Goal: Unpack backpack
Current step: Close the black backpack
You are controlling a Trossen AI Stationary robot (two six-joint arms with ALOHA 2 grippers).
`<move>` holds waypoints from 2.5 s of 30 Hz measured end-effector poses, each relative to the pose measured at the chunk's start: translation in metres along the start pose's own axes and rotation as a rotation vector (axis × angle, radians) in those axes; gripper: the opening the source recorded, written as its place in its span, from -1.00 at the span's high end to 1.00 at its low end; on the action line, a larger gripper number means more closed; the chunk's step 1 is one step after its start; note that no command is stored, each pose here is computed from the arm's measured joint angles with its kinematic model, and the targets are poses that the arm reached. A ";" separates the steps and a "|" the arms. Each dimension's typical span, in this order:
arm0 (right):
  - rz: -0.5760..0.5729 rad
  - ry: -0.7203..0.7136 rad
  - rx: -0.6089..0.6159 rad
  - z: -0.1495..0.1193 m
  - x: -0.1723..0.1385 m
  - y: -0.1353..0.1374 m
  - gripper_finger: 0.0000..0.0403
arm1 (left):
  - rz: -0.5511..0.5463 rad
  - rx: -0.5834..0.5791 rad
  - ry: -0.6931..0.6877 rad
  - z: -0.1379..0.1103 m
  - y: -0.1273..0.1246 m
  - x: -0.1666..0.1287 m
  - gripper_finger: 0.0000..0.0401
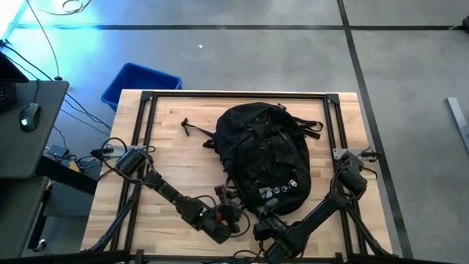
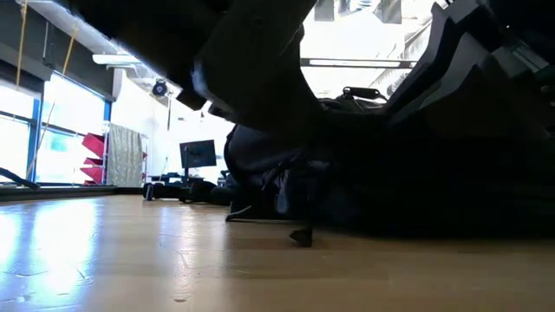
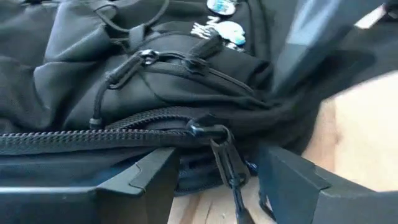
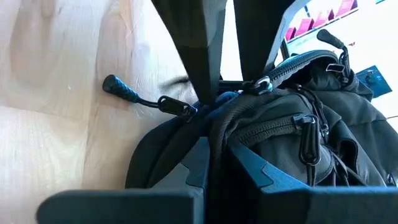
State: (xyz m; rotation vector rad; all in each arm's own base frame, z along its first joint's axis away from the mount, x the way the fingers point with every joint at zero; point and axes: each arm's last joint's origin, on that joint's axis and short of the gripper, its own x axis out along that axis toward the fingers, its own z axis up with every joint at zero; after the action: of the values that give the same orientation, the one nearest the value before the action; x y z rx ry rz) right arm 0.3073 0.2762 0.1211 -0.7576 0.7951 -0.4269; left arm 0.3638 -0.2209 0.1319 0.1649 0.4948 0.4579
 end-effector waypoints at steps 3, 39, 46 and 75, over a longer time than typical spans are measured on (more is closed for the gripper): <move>-0.001 0.000 -0.004 0.000 0.000 0.000 0.90 | 0.020 -0.035 0.008 0.000 0.004 0.008 0.23; 0.191 -0.006 -0.213 0.002 -0.012 0.013 0.90 | 0.342 0.089 0.335 -0.009 0.086 -0.014 0.90; 0.101 -0.039 -0.107 0.004 -0.011 0.012 0.90 | 0.333 0.098 0.311 -0.020 0.084 -0.013 0.89; 0.050 0.202 0.100 0.042 -0.061 -0.064 0.05 | 0.358 -0.026 0.224 -0.003 0.063 -0.088 0.46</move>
State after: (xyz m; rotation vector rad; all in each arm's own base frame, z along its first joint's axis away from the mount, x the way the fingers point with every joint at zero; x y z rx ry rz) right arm 0.2964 0.2894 0.2172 -0.6065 0.9727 -0.4998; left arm 0.2695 -0.2060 0.1829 0.1786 0.6818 0.8380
